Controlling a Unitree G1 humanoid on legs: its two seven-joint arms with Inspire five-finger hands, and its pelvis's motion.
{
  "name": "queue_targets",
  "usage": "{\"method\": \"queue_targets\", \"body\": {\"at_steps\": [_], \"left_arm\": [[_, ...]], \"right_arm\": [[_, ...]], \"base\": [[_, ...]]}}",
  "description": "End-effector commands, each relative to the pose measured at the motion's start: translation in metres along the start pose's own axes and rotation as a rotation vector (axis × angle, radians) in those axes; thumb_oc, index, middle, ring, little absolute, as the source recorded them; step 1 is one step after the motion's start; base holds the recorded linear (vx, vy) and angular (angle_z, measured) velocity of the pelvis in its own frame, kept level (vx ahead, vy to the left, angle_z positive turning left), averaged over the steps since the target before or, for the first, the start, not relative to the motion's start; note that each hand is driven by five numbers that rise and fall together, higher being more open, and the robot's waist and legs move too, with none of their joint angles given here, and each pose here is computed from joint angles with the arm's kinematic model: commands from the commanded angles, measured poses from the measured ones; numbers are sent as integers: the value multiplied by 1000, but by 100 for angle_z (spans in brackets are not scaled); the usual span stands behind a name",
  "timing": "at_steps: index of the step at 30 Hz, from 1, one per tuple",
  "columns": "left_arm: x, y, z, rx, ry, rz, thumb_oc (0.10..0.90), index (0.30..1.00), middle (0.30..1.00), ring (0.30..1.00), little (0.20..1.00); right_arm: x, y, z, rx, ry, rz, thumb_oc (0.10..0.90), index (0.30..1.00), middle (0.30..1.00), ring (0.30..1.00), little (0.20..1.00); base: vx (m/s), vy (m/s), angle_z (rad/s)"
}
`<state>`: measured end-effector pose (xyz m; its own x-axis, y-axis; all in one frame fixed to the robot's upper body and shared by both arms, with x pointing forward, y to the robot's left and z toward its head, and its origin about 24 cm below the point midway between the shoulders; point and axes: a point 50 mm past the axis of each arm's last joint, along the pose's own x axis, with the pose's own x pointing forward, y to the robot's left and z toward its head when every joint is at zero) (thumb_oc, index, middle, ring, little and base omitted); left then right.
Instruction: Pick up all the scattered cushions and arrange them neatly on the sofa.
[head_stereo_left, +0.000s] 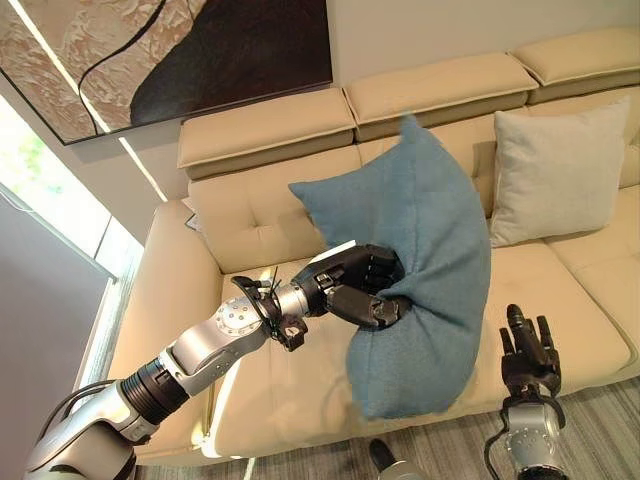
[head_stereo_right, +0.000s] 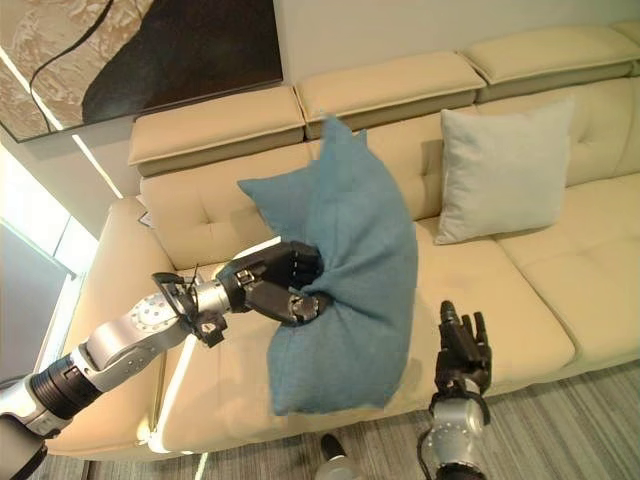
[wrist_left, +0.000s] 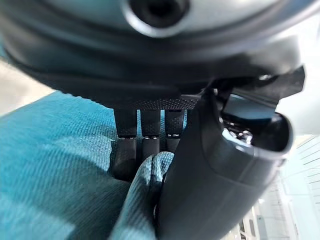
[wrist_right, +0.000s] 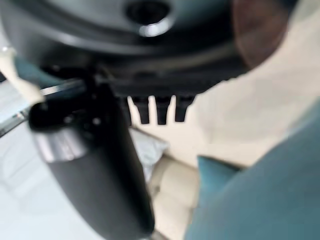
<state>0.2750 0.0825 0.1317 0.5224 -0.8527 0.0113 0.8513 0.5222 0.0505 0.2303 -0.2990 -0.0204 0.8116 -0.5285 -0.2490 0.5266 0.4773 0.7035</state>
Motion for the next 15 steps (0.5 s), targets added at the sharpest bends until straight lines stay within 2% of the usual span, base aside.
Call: {"method": "queue_targets", "body": {"at_steps": [1, 7, 15], "left_arm": [[20, -26, 99, 116, -463, -209, 400, 300, 300, 300, 300], [21, -27, 97, 143, -438, -229, 400, 300, 300, 300, 300], [22, -29, 104, 181, -463, -233, 400, 300, 300, 300, 300]], "right_arm": [[8, 59, 19, 17, -94, 304, 800, 900, 900, 900, 900], [0, 64, -12, -117, 58, 371, 800, 900, 900, 900, 900], [-7, 32, -34, -199, 161, 251, 800, 900, 900, 900, 900]], "base": [[0, 0, 0], [1, -4, -1], [0, 0, 0]]}}
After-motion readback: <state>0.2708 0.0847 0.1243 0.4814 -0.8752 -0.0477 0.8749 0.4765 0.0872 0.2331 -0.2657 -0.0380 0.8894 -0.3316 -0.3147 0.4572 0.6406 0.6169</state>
